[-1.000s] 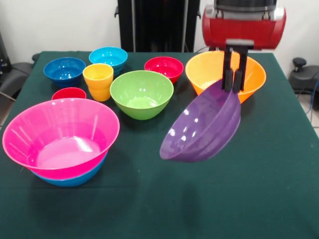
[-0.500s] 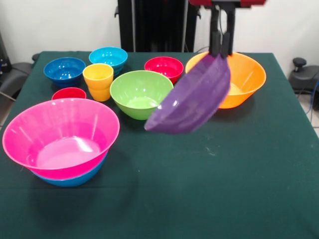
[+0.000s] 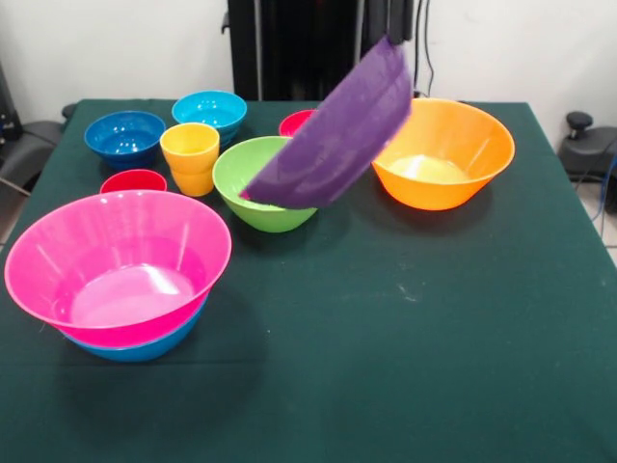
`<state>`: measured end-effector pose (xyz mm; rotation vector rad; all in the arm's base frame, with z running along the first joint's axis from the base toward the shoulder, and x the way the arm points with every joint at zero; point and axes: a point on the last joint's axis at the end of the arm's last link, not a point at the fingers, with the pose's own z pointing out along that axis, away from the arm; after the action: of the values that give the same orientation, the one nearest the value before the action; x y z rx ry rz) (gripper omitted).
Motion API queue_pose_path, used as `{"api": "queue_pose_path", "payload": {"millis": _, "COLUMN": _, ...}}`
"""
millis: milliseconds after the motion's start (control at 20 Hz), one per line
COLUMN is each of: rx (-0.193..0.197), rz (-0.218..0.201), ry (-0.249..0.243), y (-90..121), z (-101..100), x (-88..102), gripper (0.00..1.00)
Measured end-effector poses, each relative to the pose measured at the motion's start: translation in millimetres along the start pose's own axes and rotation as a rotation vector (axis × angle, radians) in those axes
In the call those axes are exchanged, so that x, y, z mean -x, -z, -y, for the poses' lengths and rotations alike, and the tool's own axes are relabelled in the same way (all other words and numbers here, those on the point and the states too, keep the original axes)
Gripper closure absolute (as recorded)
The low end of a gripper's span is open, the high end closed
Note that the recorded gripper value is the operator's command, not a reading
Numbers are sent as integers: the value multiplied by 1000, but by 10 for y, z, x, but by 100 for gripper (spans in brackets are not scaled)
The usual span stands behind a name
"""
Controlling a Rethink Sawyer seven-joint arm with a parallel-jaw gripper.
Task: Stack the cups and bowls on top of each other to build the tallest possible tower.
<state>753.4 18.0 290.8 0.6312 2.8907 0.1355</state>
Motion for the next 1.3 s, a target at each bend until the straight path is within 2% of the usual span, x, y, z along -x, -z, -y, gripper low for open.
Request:
{"api": "queue_pose_path", "payload": {"millis": 250, "rx": 5, "rz": 3, "ry": -14, "y": 84, "z": 90, "x": 67, "gripper": 100}}
{"api": "queue_pose_path", "payload": {"millis": 750, "rx": 7, "rz": -9, "ry": -54, "y": 50, "z": 376, "x": 149, "gripper": 100}}
{"api": "queue_pose_path", "payload": {"millis": 1300, "rx": 21, "rz": -64, "ry": -105, "y": -149, "z": 777, "x": 160, "gripper": 100}}
